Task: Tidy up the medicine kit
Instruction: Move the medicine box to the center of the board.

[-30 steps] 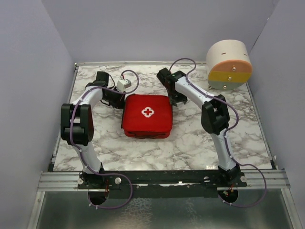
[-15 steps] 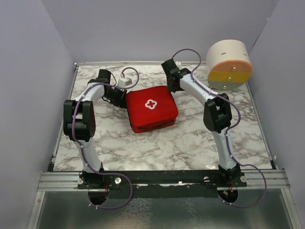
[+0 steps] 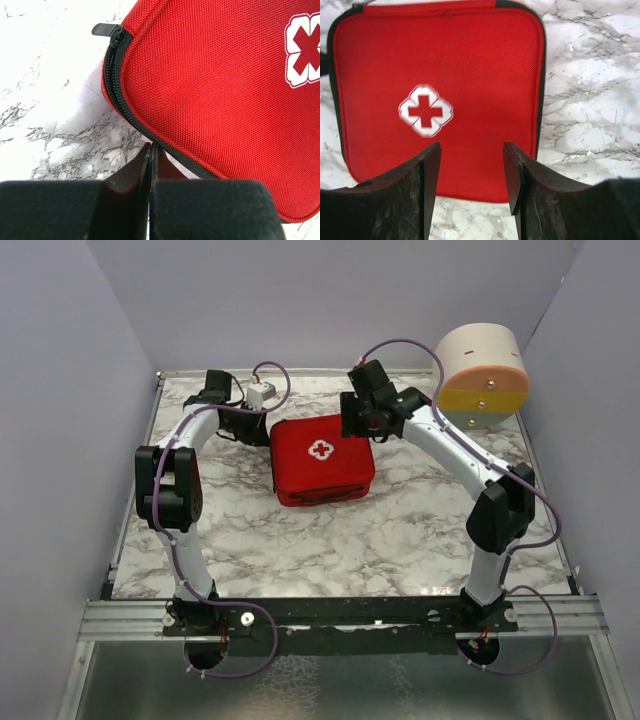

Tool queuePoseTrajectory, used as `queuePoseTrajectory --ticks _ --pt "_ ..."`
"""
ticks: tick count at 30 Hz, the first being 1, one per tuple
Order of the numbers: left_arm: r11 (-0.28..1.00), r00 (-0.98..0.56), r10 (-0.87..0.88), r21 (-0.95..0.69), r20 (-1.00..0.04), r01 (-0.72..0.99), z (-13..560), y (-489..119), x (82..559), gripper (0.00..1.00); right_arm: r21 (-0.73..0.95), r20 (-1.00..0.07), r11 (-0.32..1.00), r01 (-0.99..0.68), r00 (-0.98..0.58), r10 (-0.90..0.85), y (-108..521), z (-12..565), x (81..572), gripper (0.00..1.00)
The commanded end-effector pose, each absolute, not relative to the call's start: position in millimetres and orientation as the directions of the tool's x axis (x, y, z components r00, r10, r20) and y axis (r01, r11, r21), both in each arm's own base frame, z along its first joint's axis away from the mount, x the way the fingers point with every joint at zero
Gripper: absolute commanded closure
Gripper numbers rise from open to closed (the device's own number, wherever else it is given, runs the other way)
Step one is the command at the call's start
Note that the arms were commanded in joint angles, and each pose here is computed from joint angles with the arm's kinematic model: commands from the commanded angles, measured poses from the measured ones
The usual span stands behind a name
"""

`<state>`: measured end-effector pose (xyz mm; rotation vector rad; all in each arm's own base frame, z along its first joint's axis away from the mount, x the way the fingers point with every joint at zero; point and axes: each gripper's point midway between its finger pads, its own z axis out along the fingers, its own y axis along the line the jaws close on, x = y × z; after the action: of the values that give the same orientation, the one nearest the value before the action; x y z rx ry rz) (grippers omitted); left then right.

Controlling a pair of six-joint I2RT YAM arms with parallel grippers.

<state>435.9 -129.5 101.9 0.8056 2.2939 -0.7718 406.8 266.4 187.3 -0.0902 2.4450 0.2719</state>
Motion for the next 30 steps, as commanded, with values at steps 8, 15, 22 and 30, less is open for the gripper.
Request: queuePoseTrajectory --ticks 8,15,22,30 --pt "0.601 -0.643 0.324 -0.374 -0.694 0.706 103.3 -144.9 433.5 1.00 -0.193 -0.798 0.532 -0.824 -0.184 -0.574 359.1 211.1 339.7 0.42" --pt "0.601 -0.644 0.323 -0.375 -0.694 0.706 103.8 -145.2 434.3 1.00 -0.329 -0.749 0.380 -0.865 -0.006 -0.662 361.2 188.5 299.5 0.44" --pt "0.596 -0.654 0.315 -0.394 -0.687 0.700 101.3 -147.2 433.3 1.00 -0.403 -0.753 0.393 -0.826 0.056 -0.655 361.1 176.4 306.2 0.43" --pt "0.593 -0.656 0.312 -0.399 -0.688 0.700 101.6 -147.7 433.0 1.00 -0.380 -0.744 0.337 -0.862 0.067 -0.665 383.2 148.9 301.5 0.45"
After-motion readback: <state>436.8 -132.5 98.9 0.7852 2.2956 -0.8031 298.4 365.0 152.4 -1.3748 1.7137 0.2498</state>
